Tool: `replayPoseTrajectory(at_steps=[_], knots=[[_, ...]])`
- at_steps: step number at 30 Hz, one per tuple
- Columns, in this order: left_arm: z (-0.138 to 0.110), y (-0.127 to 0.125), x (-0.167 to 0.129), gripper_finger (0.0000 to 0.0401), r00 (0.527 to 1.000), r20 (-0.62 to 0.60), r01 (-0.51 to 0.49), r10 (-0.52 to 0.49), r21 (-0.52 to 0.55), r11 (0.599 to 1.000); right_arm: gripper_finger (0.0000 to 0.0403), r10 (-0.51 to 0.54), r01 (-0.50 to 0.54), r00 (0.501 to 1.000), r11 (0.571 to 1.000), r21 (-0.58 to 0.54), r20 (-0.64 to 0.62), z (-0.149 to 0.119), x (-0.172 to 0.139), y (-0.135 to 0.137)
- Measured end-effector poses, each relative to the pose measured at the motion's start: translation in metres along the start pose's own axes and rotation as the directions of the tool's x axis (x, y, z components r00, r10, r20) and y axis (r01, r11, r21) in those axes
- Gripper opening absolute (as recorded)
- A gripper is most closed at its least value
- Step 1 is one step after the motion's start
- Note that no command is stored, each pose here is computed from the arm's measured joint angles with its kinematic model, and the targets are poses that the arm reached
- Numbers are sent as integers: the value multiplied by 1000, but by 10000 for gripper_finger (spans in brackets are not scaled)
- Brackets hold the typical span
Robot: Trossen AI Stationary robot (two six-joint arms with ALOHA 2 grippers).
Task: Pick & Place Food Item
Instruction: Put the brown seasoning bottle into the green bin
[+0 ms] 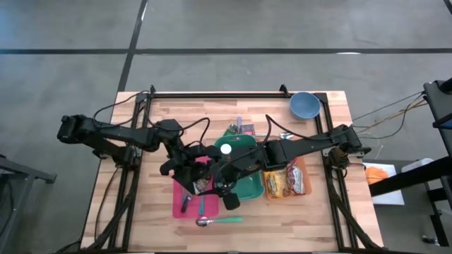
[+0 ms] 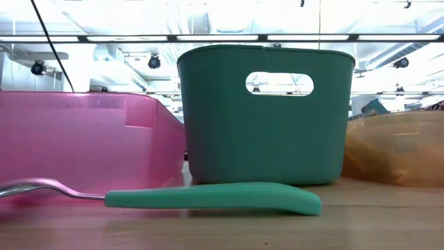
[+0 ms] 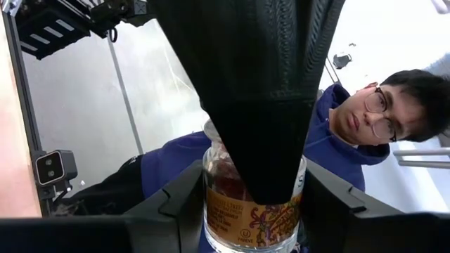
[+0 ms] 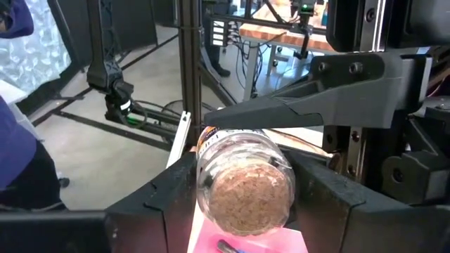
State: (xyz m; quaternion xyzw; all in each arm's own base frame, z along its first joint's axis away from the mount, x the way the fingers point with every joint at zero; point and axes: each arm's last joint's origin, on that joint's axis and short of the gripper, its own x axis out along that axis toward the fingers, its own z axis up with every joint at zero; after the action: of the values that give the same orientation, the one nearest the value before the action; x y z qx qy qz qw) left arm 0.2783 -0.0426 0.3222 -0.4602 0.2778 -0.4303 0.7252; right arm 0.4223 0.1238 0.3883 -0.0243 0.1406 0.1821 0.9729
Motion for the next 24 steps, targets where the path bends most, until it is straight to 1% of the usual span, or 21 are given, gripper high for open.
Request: replayPoseTrajectory(at_steps=[5, 6, 12, 16, 19, 21, 24], knots=[[0, 0, 0, 173, 1000, 1, 2, -2, 4, 1000, 188, 1, -1, 1000, 1000, 7, 0, 0, 0, 0], [0, 0, 0, 180, 1000, 2, 1, -2, 4, 1000, 188, 0, 0, 1000, 1000, 10, 0, 0, 0, 0], [1, 0, 0, 282, 999, 31, -9, 10, -4, 1000, 187, 9, -8, 1000, 998, 66, -12, -1, 0, 2], [1, 0, 0, 325, 999, 32, -10, 10, -4, 1000, 186, 8, -7, 1000, 993, 114, -11, -1, 0, 1], [1, 0, -1, 344, 999, 32, -10, 10, -27, 1000, 186, -4, 6, 1000, 986, 167, -13, -1, 0, 0], [2, 0, -2, 353, 1000, 23, -5, 6, -50, 999, 186, -12, 15, 1000, 974, 225, -16, -2, 0, -2], [3, 0, -5, 358, 1000, 8, 1, 0, -98, 995, 186, -26, 36, 999, 940, 339, -34, -3, -3, -9]])
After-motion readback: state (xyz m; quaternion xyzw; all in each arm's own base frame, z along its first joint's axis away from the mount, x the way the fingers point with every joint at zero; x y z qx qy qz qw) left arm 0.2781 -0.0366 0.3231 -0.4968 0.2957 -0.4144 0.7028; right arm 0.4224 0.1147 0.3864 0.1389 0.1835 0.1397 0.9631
